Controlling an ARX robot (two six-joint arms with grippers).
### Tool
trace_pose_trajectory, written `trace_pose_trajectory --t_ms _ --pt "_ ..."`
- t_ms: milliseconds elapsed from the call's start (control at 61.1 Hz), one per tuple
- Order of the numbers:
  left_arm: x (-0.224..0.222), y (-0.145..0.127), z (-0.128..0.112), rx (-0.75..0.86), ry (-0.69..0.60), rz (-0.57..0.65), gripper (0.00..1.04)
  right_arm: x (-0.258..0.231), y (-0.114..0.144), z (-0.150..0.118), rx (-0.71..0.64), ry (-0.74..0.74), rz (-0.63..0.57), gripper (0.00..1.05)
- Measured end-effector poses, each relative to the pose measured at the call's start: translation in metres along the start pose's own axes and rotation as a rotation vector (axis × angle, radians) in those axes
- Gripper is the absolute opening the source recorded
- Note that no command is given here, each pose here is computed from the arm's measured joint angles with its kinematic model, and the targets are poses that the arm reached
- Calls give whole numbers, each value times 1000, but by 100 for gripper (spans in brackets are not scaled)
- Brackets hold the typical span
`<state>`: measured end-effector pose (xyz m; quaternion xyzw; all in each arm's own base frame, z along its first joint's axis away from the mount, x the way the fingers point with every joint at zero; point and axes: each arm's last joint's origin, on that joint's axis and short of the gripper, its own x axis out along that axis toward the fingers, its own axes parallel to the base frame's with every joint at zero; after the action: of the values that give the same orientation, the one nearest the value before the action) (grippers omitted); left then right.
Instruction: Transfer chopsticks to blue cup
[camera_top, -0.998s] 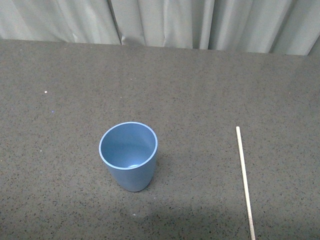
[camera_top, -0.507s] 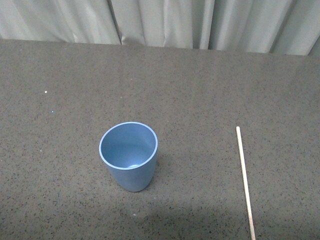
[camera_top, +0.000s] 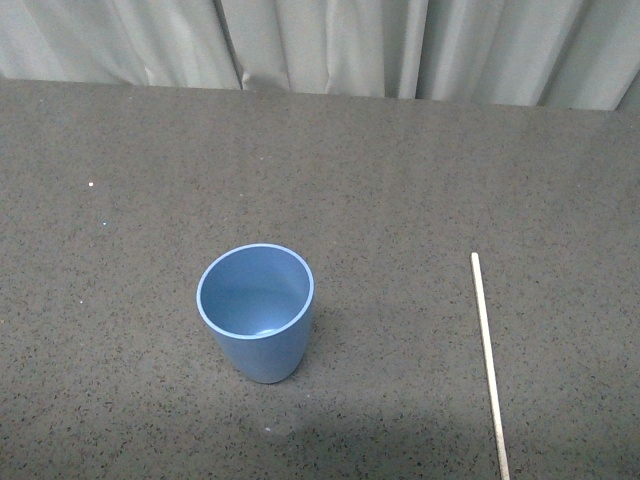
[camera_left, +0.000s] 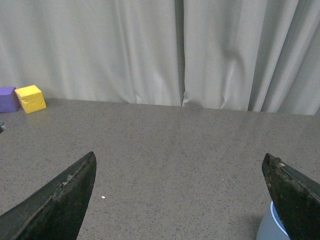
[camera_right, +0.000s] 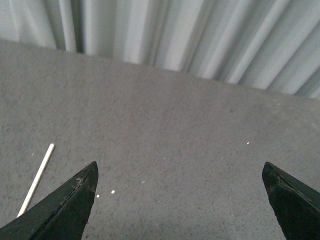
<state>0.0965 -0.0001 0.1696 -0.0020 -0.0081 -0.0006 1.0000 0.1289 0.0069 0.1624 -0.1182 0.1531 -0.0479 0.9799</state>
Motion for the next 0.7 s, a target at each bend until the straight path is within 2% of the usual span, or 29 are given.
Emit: trace_pose_trajectory --t_ms 114,180,327,556,703 --pt "0 0 0 0 0 0 98 28 13 14 27 110 121 95" --pt "0 0 0 0 0 0 98 54 26 21 62 221 202 95" --pt "0 0 0 0 0 0 98 95 48 22 124 400 285 95" --pt "0 0 0 0 0 0 98 147 80 4 180 694 321 95" --pt "0 0 0 0 0 0 98 167 97 -4 203 803 328 95"
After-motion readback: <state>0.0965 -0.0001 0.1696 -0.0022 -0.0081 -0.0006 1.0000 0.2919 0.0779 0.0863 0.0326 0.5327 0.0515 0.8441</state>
